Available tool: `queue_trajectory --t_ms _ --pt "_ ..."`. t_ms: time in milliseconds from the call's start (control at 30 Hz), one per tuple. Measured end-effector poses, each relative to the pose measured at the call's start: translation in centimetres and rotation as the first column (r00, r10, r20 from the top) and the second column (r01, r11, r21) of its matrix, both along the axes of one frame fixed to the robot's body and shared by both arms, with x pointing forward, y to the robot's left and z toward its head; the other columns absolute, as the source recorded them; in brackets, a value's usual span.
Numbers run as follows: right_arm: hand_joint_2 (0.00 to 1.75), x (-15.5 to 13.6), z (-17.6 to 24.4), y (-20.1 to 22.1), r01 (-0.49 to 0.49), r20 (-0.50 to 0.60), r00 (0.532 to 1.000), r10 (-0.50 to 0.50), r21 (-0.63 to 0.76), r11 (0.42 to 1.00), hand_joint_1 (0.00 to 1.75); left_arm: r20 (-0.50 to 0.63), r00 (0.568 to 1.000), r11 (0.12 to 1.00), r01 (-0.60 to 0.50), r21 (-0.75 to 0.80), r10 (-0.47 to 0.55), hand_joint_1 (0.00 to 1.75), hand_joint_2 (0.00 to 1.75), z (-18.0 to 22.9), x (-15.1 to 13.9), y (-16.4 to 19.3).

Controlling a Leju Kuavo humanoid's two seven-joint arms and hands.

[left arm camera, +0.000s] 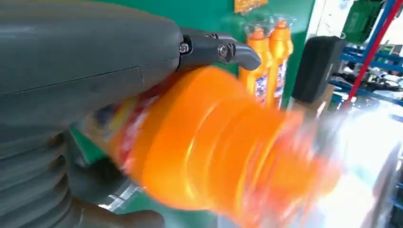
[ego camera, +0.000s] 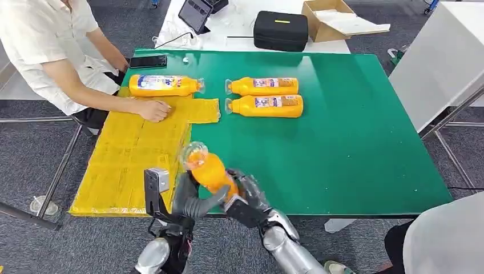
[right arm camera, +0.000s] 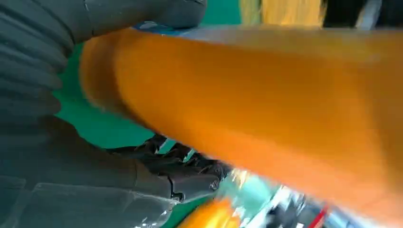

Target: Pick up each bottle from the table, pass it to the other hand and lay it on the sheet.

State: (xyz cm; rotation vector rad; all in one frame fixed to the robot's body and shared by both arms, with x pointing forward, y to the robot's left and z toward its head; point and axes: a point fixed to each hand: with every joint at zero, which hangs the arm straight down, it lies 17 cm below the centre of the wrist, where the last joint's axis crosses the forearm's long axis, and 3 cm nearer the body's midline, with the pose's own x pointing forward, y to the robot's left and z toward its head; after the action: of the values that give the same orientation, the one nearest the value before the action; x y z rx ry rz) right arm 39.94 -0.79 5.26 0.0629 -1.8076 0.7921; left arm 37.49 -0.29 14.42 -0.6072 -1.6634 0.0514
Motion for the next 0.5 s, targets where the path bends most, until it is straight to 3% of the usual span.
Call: queue_trajectory --t_ms 500 --pt "1.75 -0.7 1.1 2.1 -0.034 0.052 0.998 0.034 -0.001 0.999 1.75 0.003 0.998 0.997 -0.066 -0.051 0.067 0.0 1.75 1.0 1.3 1.4"
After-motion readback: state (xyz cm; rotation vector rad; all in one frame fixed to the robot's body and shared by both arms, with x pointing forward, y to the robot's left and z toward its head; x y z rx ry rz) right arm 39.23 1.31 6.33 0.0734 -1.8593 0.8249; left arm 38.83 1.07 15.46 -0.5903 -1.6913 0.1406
